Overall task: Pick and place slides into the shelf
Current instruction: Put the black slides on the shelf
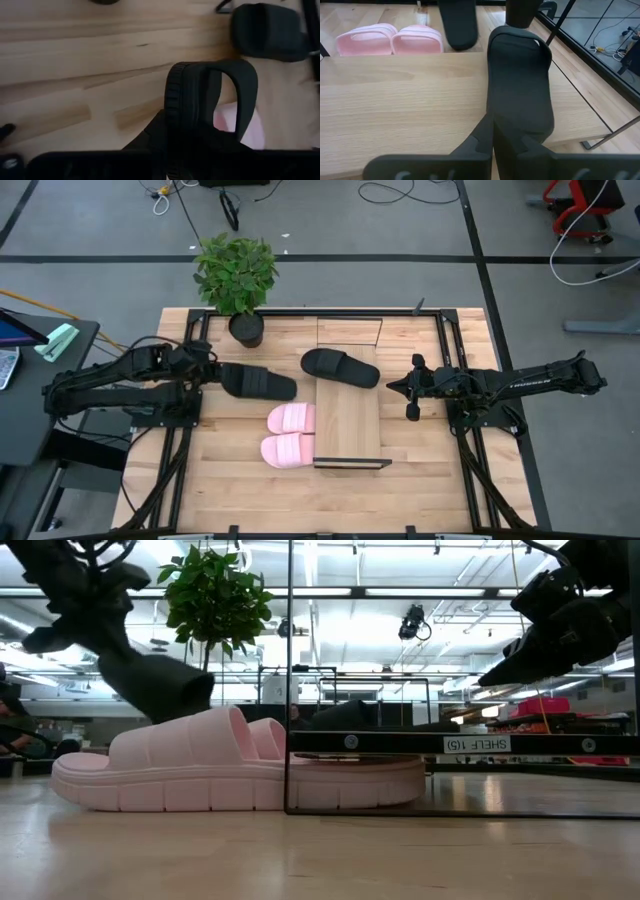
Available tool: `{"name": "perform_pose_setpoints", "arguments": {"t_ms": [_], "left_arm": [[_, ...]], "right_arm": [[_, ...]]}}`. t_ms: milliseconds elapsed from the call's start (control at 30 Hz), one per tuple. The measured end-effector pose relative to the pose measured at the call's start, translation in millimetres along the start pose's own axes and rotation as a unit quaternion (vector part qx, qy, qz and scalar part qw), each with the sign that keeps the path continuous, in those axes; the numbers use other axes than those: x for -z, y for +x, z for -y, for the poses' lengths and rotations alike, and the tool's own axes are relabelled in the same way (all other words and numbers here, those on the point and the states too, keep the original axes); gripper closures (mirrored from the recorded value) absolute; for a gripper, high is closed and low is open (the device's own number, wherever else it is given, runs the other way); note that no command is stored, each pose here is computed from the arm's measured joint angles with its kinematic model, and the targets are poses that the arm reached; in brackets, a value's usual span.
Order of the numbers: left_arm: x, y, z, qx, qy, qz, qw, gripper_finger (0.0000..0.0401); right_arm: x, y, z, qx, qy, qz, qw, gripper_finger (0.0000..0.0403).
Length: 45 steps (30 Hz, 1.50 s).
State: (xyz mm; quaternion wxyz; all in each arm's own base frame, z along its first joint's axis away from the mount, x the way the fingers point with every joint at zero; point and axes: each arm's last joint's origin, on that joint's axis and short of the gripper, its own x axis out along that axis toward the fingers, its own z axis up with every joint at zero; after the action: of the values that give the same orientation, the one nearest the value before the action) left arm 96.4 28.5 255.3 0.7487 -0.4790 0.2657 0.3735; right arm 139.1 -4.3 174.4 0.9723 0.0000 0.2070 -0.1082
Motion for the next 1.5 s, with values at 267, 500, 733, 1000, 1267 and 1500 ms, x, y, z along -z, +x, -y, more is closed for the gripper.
{"name": "perform_pose_setpoints", "arguments": {"t_ms": [267,500,733,1000,1267,1500], "left_arm": [[-4.7,-13.1,11.3,0.039,0.011,0.008,0.999,0.0352],[-18.0,-34.9,30.0,0.119,0.008,0.050,0.992,0.0352],[-15.9,-3.2,41.9,0.168,-0.036,0.040,0.984,0.0352],[-0.2,64.8,46.5,0.246,-0.147,-0.029,0.958,0.0352],[6.4,102.0,53.2,0.246,-0.176,-0.084,0.949,0.0352],[5.0,129.3,61.0,0.257,-0.197,-0.098,0.941,0.0352]], "right_arm": [[0.0,0.0,0.0,0.000,0.004,0.000,1.000,0.0389],[0.0,0.0,0.0,0.000,0.011,0.000,1.000,0.0389],[0.0,0.0,0.1,0.000,0.016,0.000,1.000,0.0389],[0.3,0.0,0.0,0.000,0.014,-0.002,1.000,0.0389],[0.9,0.0,0.1,0.000,0.003,-0.004,1.000,0.0389],[2.9,-0.1,0.2,0.001,-0.001,-0.015,1.000,0.0389]]}}
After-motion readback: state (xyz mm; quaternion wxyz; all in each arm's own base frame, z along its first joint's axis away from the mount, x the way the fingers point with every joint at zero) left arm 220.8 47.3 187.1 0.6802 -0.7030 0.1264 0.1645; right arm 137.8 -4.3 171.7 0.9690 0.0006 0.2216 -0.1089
